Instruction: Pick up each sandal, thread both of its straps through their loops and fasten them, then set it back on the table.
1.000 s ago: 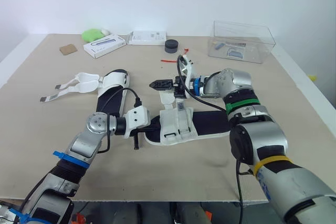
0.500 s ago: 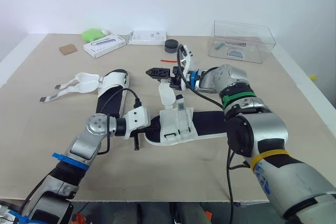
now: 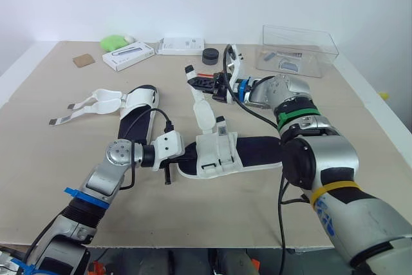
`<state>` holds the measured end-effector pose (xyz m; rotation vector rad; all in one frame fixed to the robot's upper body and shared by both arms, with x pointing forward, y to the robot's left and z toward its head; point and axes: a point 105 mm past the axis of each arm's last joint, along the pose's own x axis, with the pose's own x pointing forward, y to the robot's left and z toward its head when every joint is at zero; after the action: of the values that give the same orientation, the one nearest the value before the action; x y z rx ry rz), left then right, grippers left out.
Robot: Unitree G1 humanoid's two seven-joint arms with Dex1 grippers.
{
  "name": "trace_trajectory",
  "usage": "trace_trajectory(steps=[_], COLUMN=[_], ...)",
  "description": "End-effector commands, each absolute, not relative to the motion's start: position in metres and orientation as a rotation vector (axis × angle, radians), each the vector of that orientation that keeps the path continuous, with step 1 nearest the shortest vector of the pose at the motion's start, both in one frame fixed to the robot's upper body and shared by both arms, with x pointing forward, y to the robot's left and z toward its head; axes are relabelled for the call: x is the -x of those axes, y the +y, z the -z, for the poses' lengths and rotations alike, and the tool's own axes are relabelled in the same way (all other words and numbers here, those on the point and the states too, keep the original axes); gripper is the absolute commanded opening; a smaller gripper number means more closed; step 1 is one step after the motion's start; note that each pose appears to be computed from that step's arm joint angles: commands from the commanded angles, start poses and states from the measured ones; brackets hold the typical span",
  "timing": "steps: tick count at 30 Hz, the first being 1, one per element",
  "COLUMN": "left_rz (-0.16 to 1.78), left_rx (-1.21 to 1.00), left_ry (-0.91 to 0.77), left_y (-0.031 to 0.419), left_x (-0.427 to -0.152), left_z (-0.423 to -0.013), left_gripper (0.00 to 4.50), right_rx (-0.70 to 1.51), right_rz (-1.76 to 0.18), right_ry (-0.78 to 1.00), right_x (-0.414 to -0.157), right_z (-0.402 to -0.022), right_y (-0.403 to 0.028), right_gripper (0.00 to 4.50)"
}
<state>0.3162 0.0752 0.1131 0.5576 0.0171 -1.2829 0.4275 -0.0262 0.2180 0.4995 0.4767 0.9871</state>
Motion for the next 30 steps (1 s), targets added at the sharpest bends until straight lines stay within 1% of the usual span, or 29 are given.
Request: trace_trajectory(steps=[1, 5, 8, 11, 12, 13, 14, 16, 18, 22, 23, 25, 26, 27, 29, 30], left_rz=[1.288, 1.289, 1.289, 1.291, 1.291, 1.290, 1.287, 1.283, 1.285, 1.287, 1.288, 1.287, 1.287, 1.288, 1.290, 1.291], left_rx=[-0.569, -0.568, -0.568, -0.567, -0.566, -0.564, -0.559, -0.556, -0.556, -0.558, -0.560, -0.561, -0.562, -0.562, -0.562, -0.562], left_ry=[0.068, 0.068, 0.068, 0.069, 0.069, 0.069, 0.068, 0.068, 0.068, 0.069, 0.070, 0.070, 0.070, 0.070, 0.069, 0.069], left_y=[0.077, 0.077, 0.076, 0.076, 0.076, 0.076, 0.077, 0.077, 0.078, 0.079, 0.079, 0.080, 0.080, 0.080, 0.079, 0.079], left_x=[-0.316, -0.316, -0.316, -0.316, -0.315, -0.315, -0.316, -0.317, -0.317, -0.316, -0.317, -0.318, -0.319, -0.319, -0.320, -0.320], left_z=[-0.102, -0.102, -0.102, -0.102, -0.102, -0.102, -0.103, -0.103, -0.104, -0.104, -0.104, -0.105, -0.105, -0.106, -0.106, -0.106], left_gripper=[0.00, 0.00, 0.00, 0.00, 0.00, 0.00, 0.00, 0.00, 0.00, 0.00, 0.00, 0.00, 0.00, 0.00, 0.00, 0.00], right_rx=[-0.469, -0.457, -0.355, -0.217, -0.126, 0.008, 0.193, 0.419, 0.465, 0.662, 0.728, 0.995, 1.130, 1.197, 1.222, 1.277], right_rz=[-1.032, -1.049, -1.090, -1.205, -1.251, -1.296, -1.339, -1.413, -1.414, -1.462, -1.488, -1.561, -1.598, -1.623, -1.626, -1.638], right_ry=[0.432, 0.408, 0.333, 0.150, 0.062, -0.069, -0.264, -0.546, -0.650, -0.806, -0.848, -0.931, -0.956, -0.980, -1.012, -1.028], right_x=[-0.425, -0.425, -0.424, -0.414, -0.406, -0.394, -0.374, -0.334, -0.317, -0.290, -0.283, -0.270, -0.266, -0.264, -0.265, -0.266], right_z=[-0.232, -0.237, -0.244, -0.262, -0.266, -0.269, -0.270, -0.269, -0.265, -0.250, -0.244, -0.221, -0.208, -0.200, -0.197, -0.191], right_y=[-0.024, -0.024, -0.026, -0.024, -0.023, -0.023, -0.023, -0.021, -0.023, -0.027, -0.028, -0.032, -0.036, -0.038, -0.039, -0.040], right_gripper=[0.03, 0.03, 0.03, 0.03, 0.03, 0.03, 0.03, 0.03, 0.03, 0.03, 0.03, 0.03, 0.03, 0.03, 0.03, 0.03])
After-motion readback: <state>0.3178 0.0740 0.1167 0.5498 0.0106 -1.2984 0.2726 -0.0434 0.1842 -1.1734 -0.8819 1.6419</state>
